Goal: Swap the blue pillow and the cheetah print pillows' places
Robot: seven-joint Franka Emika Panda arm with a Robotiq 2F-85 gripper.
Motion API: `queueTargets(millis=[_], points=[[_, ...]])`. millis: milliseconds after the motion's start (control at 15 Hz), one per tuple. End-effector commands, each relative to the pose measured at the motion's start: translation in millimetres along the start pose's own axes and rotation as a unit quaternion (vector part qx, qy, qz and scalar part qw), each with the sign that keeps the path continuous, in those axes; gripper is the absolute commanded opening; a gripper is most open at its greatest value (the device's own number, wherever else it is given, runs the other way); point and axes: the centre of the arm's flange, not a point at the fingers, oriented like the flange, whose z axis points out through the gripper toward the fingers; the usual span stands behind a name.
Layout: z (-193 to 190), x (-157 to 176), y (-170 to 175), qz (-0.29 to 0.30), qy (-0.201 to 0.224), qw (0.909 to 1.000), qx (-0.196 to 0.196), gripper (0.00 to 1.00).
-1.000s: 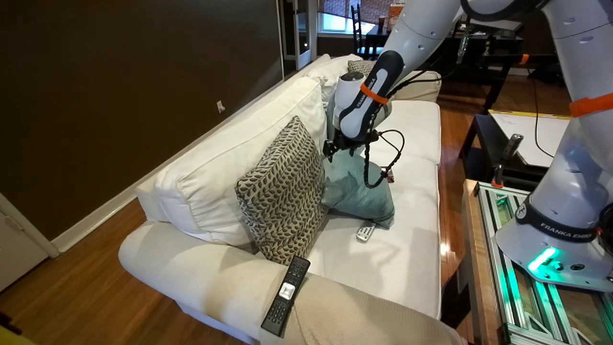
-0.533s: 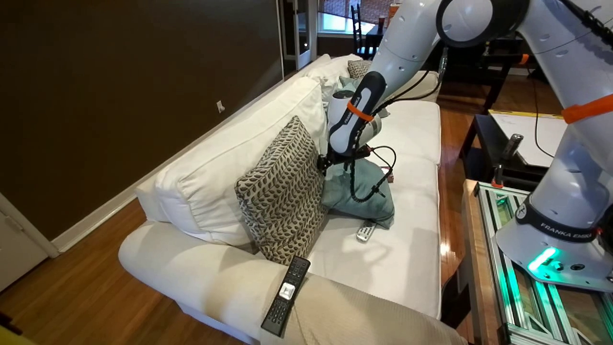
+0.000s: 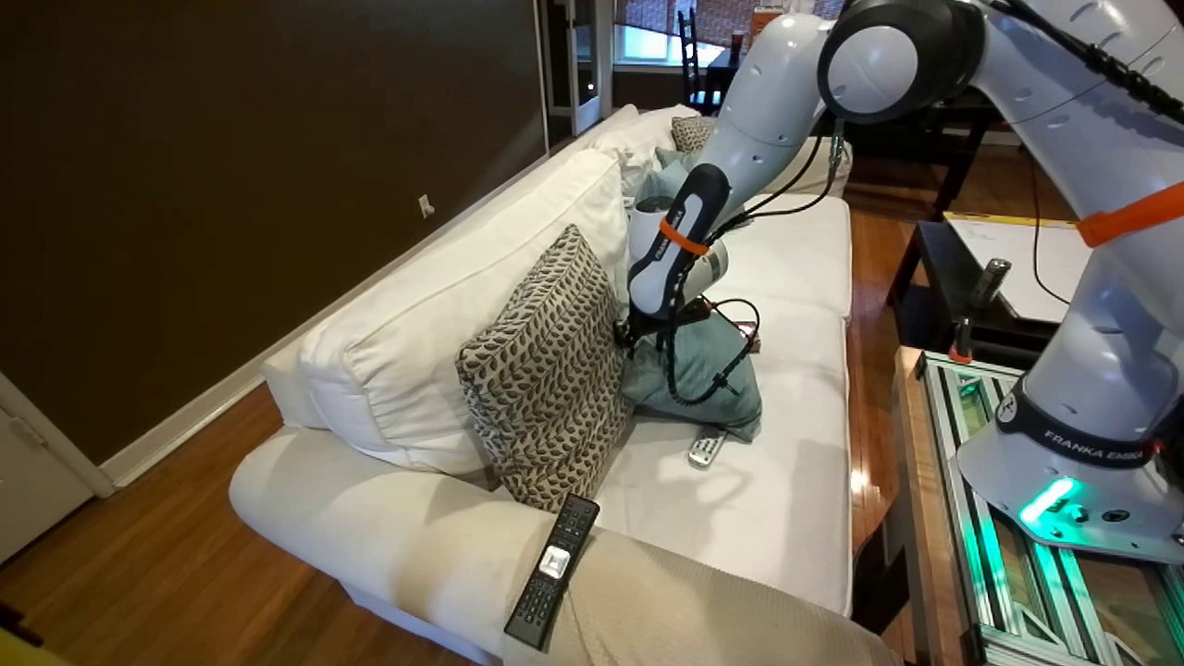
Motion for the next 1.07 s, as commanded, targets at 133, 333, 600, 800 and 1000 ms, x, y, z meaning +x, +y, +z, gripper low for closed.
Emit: queueTargets(millis=[133, 333, 600, 800, 1000], points=[[5.6, 8.9, -0.1, 0.007, -0.026, 0.9996, 0.006, 0.19], [-1.3, 12.5, 2.9, 0.001, -0.024, 0.9997, 0.009, 0.01], [-20.7, 10.7, 9.8, -0.026, -0.029, 0.9992, 0.012, 0.01], [-50.4, 11.8, 18.5, -0.024, -0.029, 0.9992, 0.009, 0.01], [-94.5, 15.6, 31.5, 0.002, -0.010, 0.9999, 0.007, 0.01]])
